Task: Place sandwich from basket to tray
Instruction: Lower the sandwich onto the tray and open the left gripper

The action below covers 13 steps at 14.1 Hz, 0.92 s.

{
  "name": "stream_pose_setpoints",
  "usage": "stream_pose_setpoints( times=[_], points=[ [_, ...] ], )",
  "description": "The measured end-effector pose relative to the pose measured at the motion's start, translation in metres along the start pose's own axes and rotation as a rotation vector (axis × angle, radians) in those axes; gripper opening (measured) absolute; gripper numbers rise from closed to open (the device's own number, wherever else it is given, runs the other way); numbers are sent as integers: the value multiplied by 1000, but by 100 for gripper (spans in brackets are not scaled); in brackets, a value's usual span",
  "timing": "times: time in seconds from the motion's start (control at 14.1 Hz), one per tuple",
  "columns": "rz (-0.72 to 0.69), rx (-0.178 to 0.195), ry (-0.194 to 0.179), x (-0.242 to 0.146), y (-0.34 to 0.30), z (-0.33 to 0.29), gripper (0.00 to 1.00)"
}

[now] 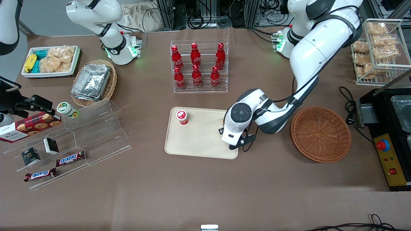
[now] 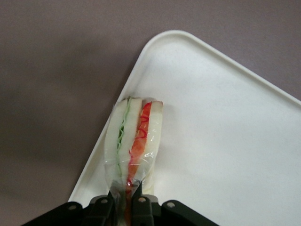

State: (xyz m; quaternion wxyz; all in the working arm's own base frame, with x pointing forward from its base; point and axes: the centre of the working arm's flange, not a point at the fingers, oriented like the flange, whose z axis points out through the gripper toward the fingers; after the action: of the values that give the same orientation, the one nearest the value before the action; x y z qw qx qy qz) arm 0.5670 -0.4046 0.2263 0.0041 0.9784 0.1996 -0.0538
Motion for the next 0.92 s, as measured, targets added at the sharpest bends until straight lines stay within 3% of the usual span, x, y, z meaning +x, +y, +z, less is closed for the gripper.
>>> stream_pose_setpoints(
  times=[0.14,0.42,0.78,0.92],
  points=[
    [4,-6,8,1,3,-1,17],
    [-50,-22,51,18,6,-30,52],
    [-184,-42,198,34,-18,-158,100],
    [-239,-41,232,45,-44,-205,100]
  ],
)
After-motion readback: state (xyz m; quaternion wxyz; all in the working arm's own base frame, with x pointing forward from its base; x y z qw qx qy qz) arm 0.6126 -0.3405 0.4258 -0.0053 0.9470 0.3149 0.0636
